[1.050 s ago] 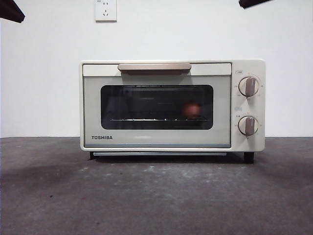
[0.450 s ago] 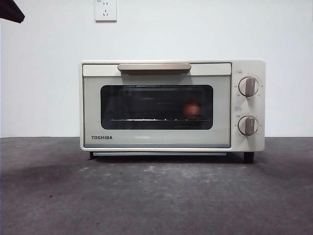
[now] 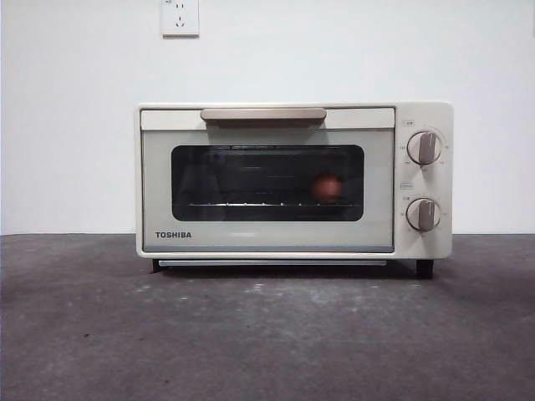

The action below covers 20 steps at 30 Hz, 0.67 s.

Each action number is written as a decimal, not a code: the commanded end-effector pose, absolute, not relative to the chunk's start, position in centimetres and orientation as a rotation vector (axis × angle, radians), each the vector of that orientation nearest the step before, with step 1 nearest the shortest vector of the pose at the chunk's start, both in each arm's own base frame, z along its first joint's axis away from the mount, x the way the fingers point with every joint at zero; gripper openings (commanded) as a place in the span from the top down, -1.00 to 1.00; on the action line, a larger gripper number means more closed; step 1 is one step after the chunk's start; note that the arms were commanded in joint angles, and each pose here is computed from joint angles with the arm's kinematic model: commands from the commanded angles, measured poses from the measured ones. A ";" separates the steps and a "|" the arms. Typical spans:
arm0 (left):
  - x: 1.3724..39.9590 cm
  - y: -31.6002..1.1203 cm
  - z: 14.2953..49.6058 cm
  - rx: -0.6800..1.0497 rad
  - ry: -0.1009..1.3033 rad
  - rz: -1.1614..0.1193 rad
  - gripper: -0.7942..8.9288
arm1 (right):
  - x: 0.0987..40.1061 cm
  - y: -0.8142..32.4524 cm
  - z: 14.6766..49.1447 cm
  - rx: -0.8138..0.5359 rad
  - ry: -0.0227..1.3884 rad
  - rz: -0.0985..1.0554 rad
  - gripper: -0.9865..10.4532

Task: Eggoven

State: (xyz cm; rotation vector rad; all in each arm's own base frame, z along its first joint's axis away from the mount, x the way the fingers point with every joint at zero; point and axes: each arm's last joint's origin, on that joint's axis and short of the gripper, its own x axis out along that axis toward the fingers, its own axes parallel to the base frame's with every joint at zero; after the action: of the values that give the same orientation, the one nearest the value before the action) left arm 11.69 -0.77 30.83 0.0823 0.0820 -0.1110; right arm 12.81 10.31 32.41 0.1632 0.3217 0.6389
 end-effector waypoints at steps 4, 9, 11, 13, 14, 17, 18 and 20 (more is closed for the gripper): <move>10.5 0.2 26.6 0.122 0.002 -0.009 0.82 | 12.8 10.5 32.5 0.157 0.312 0.647 0.82; 10.1 0.5 22.1 0.088 0.033 0.018 0.82 | 12.8 10.5 32.5 0.157 0.311 0.646 0.82; 10.0 0.6 20.7 0.083 0.046 0.024 0.82 | 12.8 10.5 32.5 0.157 0.311 0.646 0.82; 9.9 0.6 19.6 0.081 0.055 0.027 0.82 | 12.8 10.5 32.5 0.157 0.311 0.646 0.82; 9.8 0.6 19.0 0.080 0.059 0.027 0.82 | 12.8 10.5 32.5 0.157 0.311 0.646 0.82; 9.7 0.6 17.8 0.080 0.071 0.028 0.82 | 12.8 10.5 32.5 0.157 0.311 0.646 0.82; 9.7 0.6 17.4 0.079 0.071 0.027 0.82 | 12.8 10.5 32.5 0.157 0.311 0.646 0.82; 9.6 0.6 16.7 0.065 0.074 0.027 0.82 | 12.8 10.5 32.5 0.157 0.311 0.646 0.82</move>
State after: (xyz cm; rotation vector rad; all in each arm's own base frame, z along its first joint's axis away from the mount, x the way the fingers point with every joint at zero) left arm 9.63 0.54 16.75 0.0790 0.0815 0.0203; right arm 12.81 10.31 32.41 0.1636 0.3218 0.6389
